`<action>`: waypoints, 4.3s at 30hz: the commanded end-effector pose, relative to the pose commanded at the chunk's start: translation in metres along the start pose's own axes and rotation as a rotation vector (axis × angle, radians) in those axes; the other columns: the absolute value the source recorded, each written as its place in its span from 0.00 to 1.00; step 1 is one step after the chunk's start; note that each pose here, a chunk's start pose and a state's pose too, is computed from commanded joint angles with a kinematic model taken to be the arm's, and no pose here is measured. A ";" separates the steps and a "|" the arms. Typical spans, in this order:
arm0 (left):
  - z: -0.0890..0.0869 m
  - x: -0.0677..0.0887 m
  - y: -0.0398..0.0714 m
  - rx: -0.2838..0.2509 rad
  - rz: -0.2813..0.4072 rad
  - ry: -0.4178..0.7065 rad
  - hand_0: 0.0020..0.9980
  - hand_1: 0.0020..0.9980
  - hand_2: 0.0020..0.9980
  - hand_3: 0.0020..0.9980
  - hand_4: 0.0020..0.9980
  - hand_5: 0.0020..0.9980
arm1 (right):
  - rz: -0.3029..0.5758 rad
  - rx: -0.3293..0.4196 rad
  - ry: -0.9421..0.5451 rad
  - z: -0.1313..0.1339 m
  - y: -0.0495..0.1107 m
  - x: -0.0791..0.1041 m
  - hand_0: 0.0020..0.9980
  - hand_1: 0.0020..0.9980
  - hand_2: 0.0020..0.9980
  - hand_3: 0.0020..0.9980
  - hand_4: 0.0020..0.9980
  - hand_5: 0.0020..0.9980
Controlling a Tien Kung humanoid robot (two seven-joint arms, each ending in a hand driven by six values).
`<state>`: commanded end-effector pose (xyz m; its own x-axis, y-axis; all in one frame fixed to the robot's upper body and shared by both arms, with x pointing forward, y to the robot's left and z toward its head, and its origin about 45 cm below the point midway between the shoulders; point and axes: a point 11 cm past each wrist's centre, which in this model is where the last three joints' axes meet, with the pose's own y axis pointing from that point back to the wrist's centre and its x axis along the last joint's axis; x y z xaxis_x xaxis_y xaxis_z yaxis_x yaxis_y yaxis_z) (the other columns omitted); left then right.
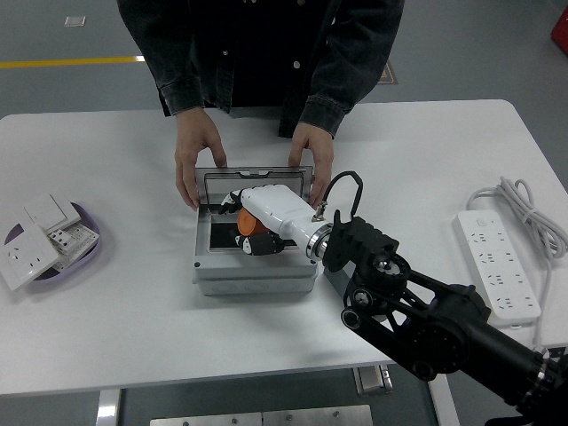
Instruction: Pick up the cylinder from the cube,place it in the box,flap close box
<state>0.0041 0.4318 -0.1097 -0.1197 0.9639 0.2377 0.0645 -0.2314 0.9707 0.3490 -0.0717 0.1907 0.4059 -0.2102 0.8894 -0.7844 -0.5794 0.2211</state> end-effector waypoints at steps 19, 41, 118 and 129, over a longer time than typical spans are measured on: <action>0.000 -0.002 0.000 -0.006 -0.004 -0.003 0.63 0.66 0.57 0.63 0.71 0.31 | 0.148 0.216 -0.395 -0.017 0.019 0.033 0.83 0.68 0.71 0.81 0.81 0.20; 0.007 0.005 0.001 -0.014 0.009 -0.010 0.64 0.66 0.57 0.63 0.71 0.30 | 0.135 0.052 -0.307 0.032 -0.005 0.067 0.74 0.63 0.67 0.75 0.78 0.21; -0.006 0.017 0.001 0.000 0.027 0.024 0.64 0.66 0.57 0.63 0.71 0.31 | 0.999 -0.140 -0.982 0.215 0.215 0.106 0.58 0.60 0.64 0.69 0.62 0.25; 0.001 0.014 0.001 -0.044 0.015 0.018 0.64 0.66 0.57 0.63 0.71 0.30 | 1.051 -0.188 -1.004 0.234 0.235 0.104 0.59 0.60 0.64 0.69 0.63 0.26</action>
<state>0.0036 0.4456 -0.1052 -0.1366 0.9580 0.2523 0.0227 -0.2515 0.9676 0.3169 -0.4139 0.2409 -0.2917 -0.9556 0.0423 -0.9354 0.2757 -0.2214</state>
